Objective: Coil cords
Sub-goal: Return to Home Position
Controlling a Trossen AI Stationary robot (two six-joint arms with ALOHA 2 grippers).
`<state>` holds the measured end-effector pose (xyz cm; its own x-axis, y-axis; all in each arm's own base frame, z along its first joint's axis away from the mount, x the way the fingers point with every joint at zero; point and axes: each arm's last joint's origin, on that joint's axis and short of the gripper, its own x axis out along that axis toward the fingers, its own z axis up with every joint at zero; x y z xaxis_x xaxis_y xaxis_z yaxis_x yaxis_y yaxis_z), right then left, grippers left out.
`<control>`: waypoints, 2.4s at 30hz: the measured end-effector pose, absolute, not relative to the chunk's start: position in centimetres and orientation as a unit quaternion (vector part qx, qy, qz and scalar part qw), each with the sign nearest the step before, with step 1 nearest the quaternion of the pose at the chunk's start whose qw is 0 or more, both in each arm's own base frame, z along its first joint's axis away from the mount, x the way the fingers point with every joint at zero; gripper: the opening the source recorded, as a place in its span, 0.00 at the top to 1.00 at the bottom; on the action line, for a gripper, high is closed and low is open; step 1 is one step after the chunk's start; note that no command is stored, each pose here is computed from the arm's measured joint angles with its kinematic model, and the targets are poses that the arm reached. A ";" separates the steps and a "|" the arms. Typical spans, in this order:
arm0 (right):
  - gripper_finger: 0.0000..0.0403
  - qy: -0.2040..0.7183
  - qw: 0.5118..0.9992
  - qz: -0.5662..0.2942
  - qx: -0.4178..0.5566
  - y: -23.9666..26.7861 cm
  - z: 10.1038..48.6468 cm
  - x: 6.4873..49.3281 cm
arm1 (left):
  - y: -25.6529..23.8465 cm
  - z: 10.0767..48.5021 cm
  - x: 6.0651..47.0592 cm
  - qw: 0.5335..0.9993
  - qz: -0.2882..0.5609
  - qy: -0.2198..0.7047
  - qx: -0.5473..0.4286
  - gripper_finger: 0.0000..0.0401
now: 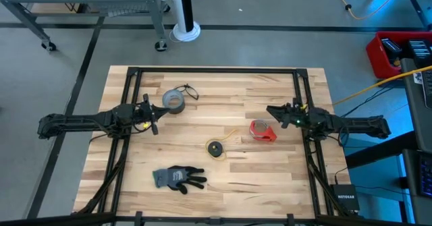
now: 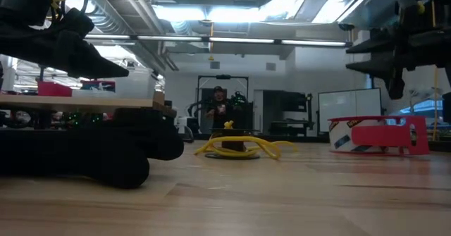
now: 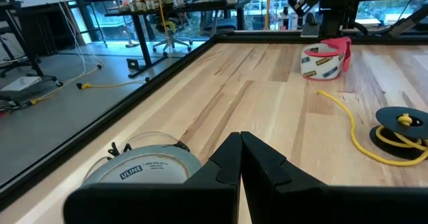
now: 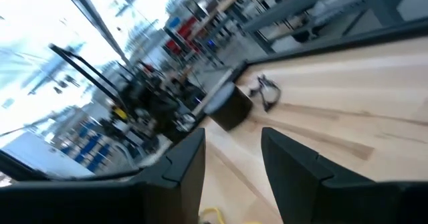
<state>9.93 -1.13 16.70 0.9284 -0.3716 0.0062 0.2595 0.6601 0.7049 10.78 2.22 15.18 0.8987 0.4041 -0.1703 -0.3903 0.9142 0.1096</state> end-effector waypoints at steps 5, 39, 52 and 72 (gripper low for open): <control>0.62 -0.105 0.905 -0.161 0.379 -1.1 17.2 9.5 | 2.2 15.2 10.8 0.974 0.204 0.095 0.036 1.00; 0.62 -0.109 0.905 -0.160 0.380 -1.1 17.3 9.5 | 2.2 15.2 10.8 0.974 0.204 0.095 0.036 1.00; 0.62 -0.109 0.905 -0.160 0.380 -1.1 17.3 9.5 | 2.2 15.2 10.8 0.974 0.204 0.095 0.036 1.00; 0.62 -0.109 0.905 -0.160 0.380 -1.1 17.3 9.5 | 2.2 15.2 10.8 0.974 0.204 0.095 0.036 1.00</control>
